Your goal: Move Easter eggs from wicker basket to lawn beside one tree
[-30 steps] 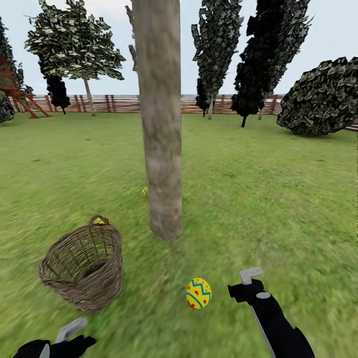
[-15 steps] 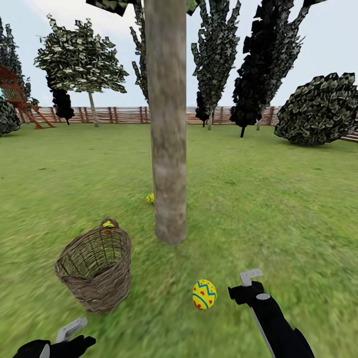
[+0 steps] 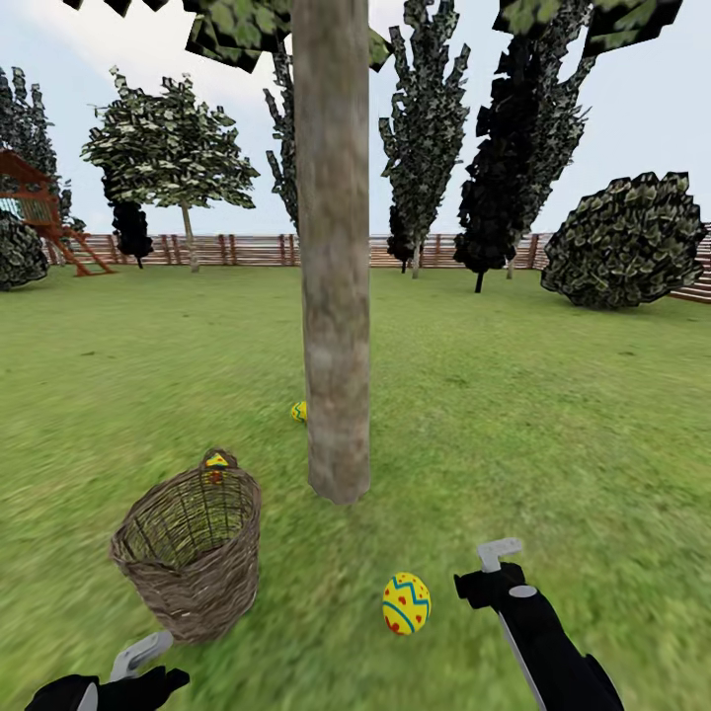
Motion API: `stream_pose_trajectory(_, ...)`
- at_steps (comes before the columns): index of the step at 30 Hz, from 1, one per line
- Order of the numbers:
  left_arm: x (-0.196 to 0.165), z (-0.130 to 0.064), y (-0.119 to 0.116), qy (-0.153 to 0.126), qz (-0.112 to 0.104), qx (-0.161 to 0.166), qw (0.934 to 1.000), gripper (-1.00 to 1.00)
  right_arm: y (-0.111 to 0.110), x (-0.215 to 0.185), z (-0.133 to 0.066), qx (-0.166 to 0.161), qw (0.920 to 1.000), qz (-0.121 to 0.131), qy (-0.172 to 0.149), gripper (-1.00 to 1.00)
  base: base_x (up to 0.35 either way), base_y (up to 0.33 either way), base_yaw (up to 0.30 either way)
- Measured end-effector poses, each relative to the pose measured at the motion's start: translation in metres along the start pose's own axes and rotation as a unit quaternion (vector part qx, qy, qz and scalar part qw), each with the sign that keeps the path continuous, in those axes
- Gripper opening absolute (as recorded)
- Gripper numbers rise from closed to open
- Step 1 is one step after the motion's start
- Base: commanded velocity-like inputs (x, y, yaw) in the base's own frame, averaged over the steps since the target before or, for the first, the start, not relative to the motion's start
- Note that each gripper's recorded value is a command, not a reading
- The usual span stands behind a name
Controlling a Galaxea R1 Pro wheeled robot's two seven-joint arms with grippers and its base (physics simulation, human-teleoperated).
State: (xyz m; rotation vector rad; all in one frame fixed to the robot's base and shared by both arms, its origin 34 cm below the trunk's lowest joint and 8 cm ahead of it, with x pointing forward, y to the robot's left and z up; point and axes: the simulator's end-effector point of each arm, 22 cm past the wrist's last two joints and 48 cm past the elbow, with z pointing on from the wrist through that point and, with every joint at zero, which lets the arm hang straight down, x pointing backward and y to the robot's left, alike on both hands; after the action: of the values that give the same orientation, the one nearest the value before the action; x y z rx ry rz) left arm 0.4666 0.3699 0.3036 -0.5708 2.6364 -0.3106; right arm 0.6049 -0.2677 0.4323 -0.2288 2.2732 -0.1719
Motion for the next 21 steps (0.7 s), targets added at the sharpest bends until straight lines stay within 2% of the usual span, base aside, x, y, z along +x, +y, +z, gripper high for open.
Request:
stream_pose_trajectory(8,-0.01,-0.014,0.001,0.004,-0.001,-0.006,1.0,1.0,-0.004,-0.01,-0.005,-0.001,1.0,0.001,0.009,1.0,0.0,0.0,0.0)
stream_pose_trajectory(15,-0.018,-0.027,0.013,0.012,0.006,-0.027,0.9996,1.0,-0.003,-0.013,-0.008,-0.006,0.9997,0.0,0.023,1.0,0.0,0.0,0.0)
stream_pose_trajectory(21,-0.004,-0.031,0.021,0.036,-0.002,-0.034,0.9987,1.0,-0.007,-0.012,-0.011,-0.008,0.9993,0.002,0.037,1.0,0.0,0.0,0.0)
